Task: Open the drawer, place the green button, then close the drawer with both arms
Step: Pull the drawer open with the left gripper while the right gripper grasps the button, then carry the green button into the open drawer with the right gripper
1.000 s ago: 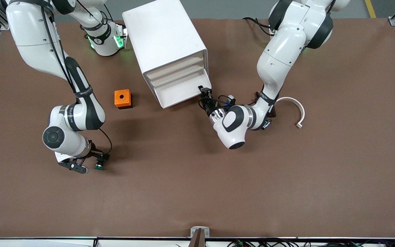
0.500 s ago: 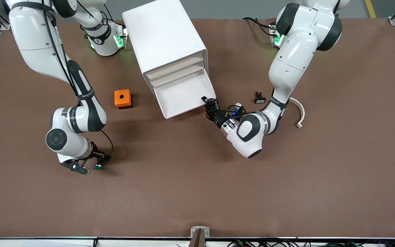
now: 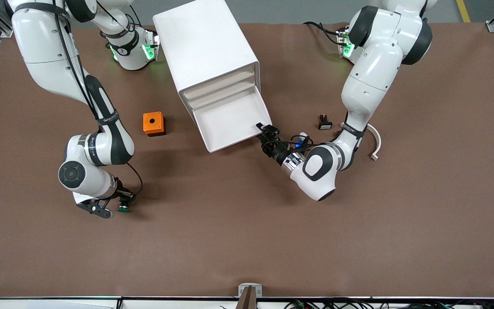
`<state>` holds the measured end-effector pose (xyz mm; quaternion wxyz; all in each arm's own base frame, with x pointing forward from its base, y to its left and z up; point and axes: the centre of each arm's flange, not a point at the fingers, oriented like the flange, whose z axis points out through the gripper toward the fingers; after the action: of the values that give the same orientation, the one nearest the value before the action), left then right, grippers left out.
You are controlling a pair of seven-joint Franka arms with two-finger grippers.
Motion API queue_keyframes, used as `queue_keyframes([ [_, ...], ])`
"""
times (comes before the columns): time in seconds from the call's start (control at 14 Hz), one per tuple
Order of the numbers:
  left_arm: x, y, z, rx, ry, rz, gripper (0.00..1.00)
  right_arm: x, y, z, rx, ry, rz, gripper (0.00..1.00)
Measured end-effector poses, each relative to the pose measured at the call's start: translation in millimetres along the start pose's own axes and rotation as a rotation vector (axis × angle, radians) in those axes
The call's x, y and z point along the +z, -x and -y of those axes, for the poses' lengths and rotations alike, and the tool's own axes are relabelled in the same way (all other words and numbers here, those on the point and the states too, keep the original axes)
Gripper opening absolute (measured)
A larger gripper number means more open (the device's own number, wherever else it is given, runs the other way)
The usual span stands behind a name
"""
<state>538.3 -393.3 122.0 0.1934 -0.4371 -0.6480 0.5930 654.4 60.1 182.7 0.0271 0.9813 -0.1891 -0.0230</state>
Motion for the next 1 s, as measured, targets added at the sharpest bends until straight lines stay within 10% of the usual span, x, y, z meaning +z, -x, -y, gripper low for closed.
queue_keyframes([
  [0.29, -16.4, 0.0, 0.4, 0.170, 0.014, 0.026, 0.96, -1.2, -1.4, -0.3, 0.011, -0.007, 0.000, 0.42],
  [1.0, -113.8, 12.0, 25.8, 0.910, 0.221, -0.030, 0.97, -105.0, 69.2, 104.0, 0.247, -0.048, 0.064, 0.42],
])
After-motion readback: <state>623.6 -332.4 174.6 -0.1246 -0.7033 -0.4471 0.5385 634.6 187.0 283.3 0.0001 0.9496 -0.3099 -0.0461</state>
